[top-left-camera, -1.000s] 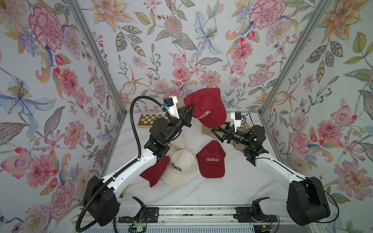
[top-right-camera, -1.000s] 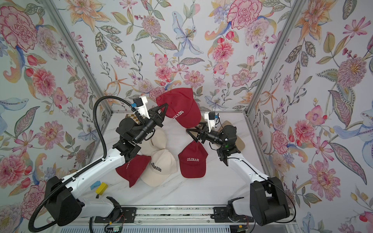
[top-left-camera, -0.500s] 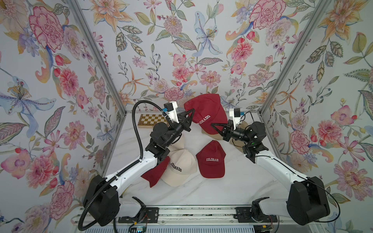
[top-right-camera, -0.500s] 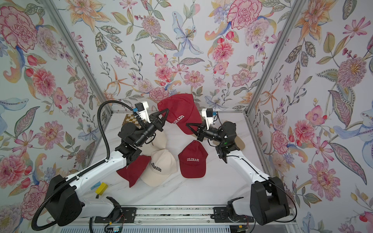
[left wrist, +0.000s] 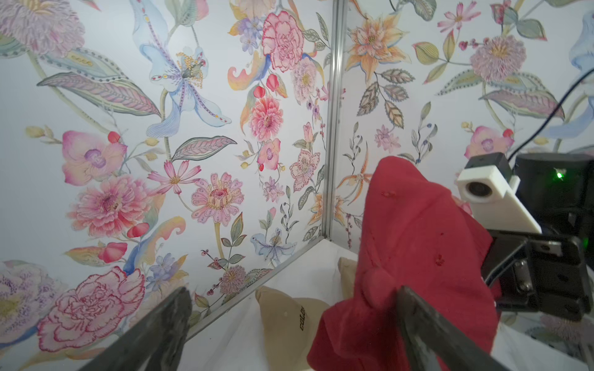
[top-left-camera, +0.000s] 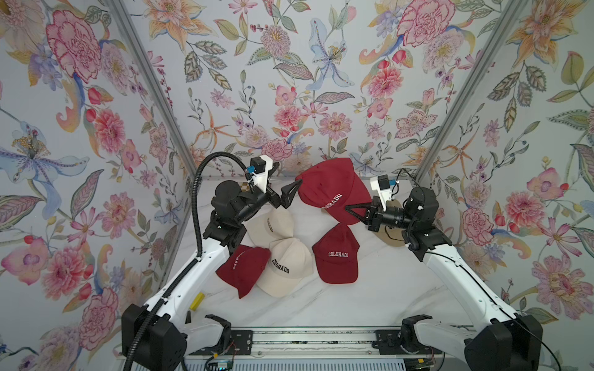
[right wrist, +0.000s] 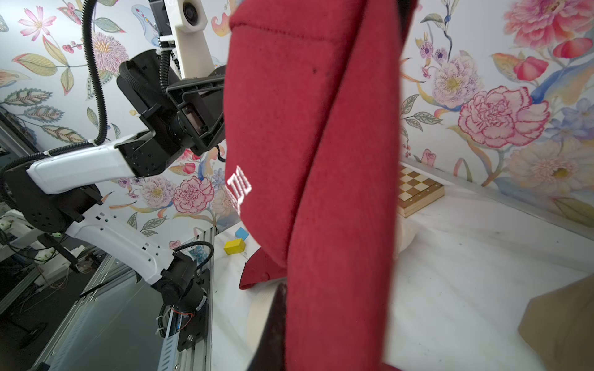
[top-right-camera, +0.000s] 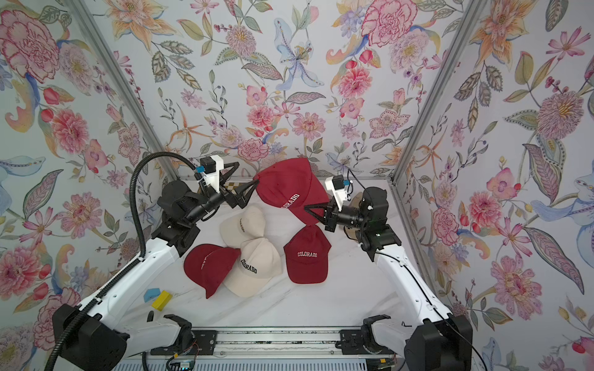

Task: Stack the baseball caps by color
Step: Pick up the baseball cap from the center of the board.

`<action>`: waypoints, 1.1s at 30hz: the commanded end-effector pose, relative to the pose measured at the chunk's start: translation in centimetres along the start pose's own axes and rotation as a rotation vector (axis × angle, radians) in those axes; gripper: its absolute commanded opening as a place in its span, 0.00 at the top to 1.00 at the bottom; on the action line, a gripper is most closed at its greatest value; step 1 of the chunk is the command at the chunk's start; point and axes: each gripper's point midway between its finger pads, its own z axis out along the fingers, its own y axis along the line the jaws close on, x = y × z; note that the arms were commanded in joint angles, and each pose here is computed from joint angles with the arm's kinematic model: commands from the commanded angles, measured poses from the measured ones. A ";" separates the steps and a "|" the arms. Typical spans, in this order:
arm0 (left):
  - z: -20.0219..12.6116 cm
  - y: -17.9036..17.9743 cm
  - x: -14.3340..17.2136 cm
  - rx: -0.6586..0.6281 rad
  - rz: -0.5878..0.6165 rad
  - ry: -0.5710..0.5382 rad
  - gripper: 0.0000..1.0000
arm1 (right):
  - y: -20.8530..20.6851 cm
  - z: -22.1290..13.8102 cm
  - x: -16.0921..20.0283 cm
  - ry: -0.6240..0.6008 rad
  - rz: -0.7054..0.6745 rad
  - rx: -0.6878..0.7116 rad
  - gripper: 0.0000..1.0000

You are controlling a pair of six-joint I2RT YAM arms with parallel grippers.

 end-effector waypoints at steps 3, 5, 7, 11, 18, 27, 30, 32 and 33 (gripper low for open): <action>0.0 -3.9 1.2 0.267 0.162 0.082 0.00 | 1.3 -0.5 0.5 0.059 -0.012 -0.034 1.00; 0.0 -4.8 1.2 0.344 0.151 0.080 0.00 | 1.2 -0.4 0.7 0.065 -0.007 -0.034 1.00; -0.1 -5.8 1.3 0.418 0.126 0.079 0.00 | 1.1 -0.4 0.9 0.067 -0.005 -0.032 1.00; 0.1 -5.4 2.6 0.404 0.087 0.119 0.01 | 0.9 -0.4 0.9 0.067 -0.002 -0.023 1.00; 0.0 -5.4 4.0 0.407 0.020 0.175 0.19 | 0.5 -0.4 1.0 0.078 -0.004 0.000 1.00; -0.2 -5.9 5.4 0.445 -0.029 0.220 0.42 | -0.3 -0.1 1.7 0.115 -0.010 0.050 1.00; -0.3 -6.2 5.2 0.461 -0.032 0.209 0.49 | -0.6 0.2 2.2 0.138 -0.011 0.067 1.00; -0.3 -6.3 5.0 0.471 -0.031 0.199 0.54 | -0.8 0.5 2.7 0.154 -0.007 0.075 1.00; -0.3 -6.3 4.8 0.472 -0.027 0.194 0.57 | -0.9 0.5 2.8 0.161 -0.004 0.081 1.00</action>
